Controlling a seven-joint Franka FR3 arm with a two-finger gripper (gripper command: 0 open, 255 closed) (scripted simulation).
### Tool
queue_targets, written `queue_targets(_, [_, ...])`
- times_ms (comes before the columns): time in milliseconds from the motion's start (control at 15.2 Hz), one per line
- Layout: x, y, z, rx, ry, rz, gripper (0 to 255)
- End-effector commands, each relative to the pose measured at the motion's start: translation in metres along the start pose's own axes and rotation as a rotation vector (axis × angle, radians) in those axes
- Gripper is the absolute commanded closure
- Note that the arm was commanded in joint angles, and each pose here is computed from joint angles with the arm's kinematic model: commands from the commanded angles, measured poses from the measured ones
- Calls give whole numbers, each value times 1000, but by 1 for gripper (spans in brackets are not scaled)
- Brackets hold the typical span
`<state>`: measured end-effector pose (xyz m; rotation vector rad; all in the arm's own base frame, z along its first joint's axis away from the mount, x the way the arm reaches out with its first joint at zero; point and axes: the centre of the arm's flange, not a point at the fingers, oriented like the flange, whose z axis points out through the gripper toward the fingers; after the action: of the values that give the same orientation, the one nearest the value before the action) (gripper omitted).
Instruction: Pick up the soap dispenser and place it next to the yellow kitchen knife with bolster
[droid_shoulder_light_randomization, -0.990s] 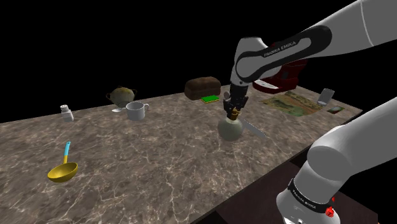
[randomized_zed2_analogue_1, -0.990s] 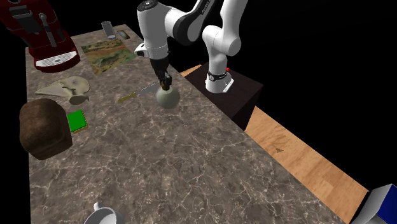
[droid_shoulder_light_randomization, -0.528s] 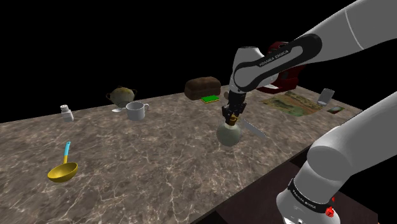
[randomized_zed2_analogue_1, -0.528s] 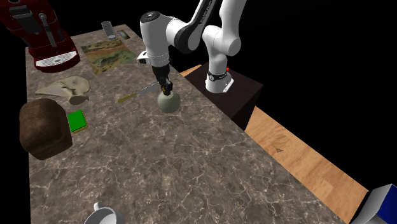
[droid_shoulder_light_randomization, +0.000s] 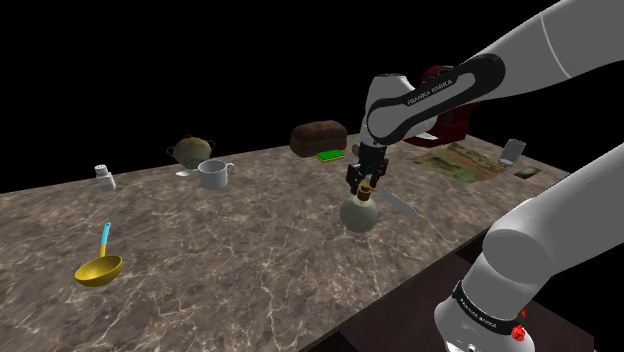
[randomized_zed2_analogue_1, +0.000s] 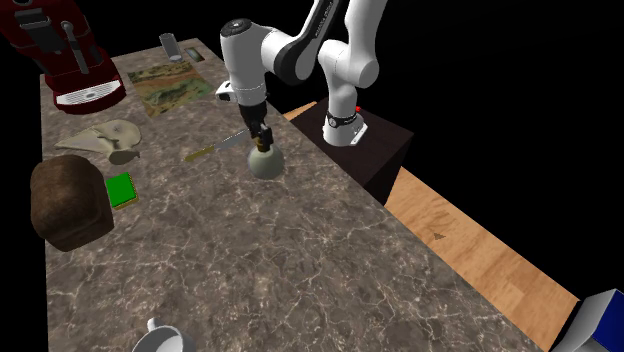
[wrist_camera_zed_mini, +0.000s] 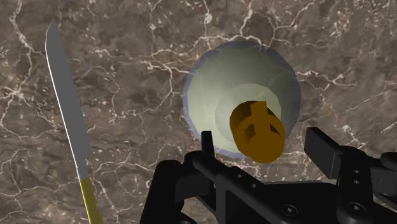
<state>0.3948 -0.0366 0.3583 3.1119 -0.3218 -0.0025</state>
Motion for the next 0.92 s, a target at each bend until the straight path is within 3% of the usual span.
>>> queue_targets(0, [0,0,0,0,0,0,0])
queue_targets(198, [0,0,0,0,0,0,0])
queue_targets(462, [0,0,-50,0,0,0,0])
queue_targets(858, [0,0,-50,0,0,0,0])
